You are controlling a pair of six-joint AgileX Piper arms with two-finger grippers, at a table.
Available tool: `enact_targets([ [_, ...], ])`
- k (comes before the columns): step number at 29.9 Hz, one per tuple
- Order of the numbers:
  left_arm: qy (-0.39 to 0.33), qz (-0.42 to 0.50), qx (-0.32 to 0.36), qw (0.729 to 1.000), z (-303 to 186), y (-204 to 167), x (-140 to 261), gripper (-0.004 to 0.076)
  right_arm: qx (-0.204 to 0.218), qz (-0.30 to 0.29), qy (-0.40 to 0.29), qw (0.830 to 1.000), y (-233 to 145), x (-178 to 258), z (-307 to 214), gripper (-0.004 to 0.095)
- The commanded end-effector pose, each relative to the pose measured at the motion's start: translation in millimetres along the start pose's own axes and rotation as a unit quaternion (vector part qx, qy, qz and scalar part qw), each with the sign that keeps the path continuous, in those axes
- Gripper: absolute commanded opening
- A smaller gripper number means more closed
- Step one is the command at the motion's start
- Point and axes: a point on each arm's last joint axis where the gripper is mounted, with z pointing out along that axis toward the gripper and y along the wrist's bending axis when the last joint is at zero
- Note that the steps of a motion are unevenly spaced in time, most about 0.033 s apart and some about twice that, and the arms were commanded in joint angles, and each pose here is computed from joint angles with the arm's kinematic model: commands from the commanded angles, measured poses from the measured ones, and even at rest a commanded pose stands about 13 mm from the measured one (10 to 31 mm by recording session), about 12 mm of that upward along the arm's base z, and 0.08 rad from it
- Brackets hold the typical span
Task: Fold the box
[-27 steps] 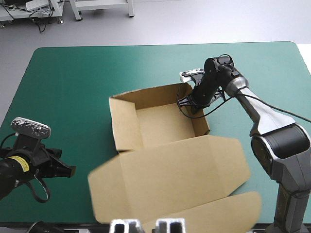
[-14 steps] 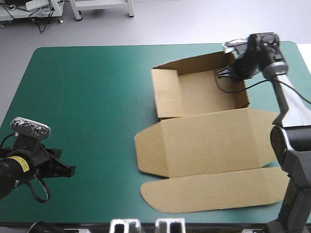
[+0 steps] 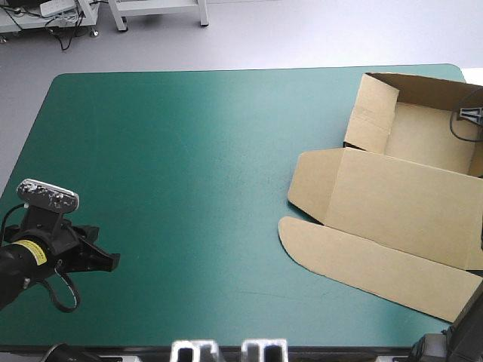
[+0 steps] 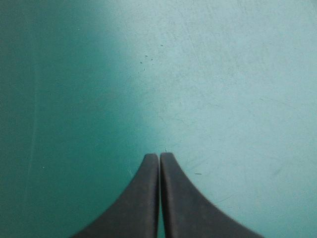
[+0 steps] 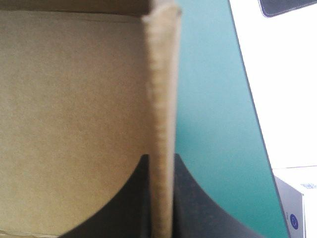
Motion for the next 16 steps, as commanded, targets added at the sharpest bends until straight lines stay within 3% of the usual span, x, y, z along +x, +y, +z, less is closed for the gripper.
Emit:
enact_targets([
  [1,-0.036,-0.008,0.011,0.999,-6.6,-1.5,-7.8,-0.0005,-0.022,0.005,-0.055,0.998,-16.8,-5.8,-22.7,-0.0020],
  [4,-0.033,-0.008,0.011,0.999,-6.5,-1.5,-7.4,-0.0005,-0.024,-0.006,-0.051,0.998,-18.8,-5.8,-14.9,-0.0011],
  [6,-0.032,-0.008,0.011,0.999,-6.5,-1.5,-7.2,-0.0005,-0.022,-0.006,-0.053,0.998,-19.4,-6.6,-12.6,0.0055],
  [9,-0.025,-0.009,0.009,1.000,-6.4,-1.2,-5.8,-0.0005,-0.019,-0.020,-0.061,0.998,-19.8,-8.0,-12.7,0.0291],
  [12,-0.012,-0.009,0.006,1.000,-6.3,-0.7,-3.4,-0.0005,-0.016,-0.020,-0.071,0.997,-20.2,-9.8,-14.6,0.0630],
  [14,-0.009,-0.009,0.006,1.000,-6.3,-0.7,-3.0,-0.0005,-0.013,-0.019,-0.082,0.996,-20.8,-12.6,-18.4,0.0767],
  [16,-0.009,-0.009,0.006,1.000,-6.3,-0.7,-2.9,-0.0005,-0.002,-0.023,-0.096,0.995,-22.5,-17.1,-26.9,0.0805],
])
